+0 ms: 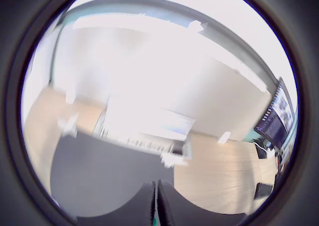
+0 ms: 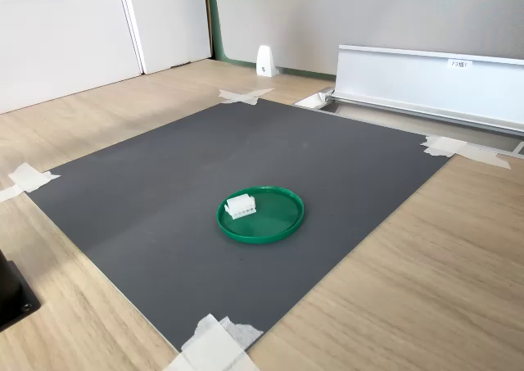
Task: Grasp a white terminal and put it on the green lid.
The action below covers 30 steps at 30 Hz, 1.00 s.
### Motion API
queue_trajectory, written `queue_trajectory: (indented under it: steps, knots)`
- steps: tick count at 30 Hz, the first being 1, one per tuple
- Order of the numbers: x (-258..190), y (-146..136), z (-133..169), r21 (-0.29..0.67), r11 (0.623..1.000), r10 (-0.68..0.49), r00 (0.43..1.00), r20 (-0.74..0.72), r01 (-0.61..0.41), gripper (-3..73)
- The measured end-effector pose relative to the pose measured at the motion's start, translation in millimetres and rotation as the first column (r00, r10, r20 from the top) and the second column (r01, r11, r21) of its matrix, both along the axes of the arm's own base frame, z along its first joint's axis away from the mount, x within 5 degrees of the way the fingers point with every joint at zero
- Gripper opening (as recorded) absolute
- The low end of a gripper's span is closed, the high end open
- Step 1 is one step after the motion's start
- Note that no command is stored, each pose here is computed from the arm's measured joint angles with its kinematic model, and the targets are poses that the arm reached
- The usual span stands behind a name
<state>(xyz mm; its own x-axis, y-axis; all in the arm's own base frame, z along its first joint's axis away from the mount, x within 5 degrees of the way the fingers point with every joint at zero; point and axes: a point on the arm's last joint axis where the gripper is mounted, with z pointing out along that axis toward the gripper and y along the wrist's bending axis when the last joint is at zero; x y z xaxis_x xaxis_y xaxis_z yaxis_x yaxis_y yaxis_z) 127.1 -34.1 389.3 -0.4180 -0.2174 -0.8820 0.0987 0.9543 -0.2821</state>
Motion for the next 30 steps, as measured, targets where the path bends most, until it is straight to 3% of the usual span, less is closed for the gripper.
queue_trajectory:
  steps: [5, 11, 21, 30]
  knots:
    - [-12, 6, -17, 0.16, 0.985, -0.083, 0.984, 0.16, 0.057, -0.7]
    - [-34, 18, -46, 0.228, 0.974, -0.055, 0.978, 0.199, 0.009, -0.6]
    - [-86, 27, -94, 0.231, 0.973, -0.056, 0.941, 0.334, -0.024, -0.6]
    - [-91, 30, -139, 0.268, 0.963, -0.057, 0.957, 0.283, -0.022, -0.6]
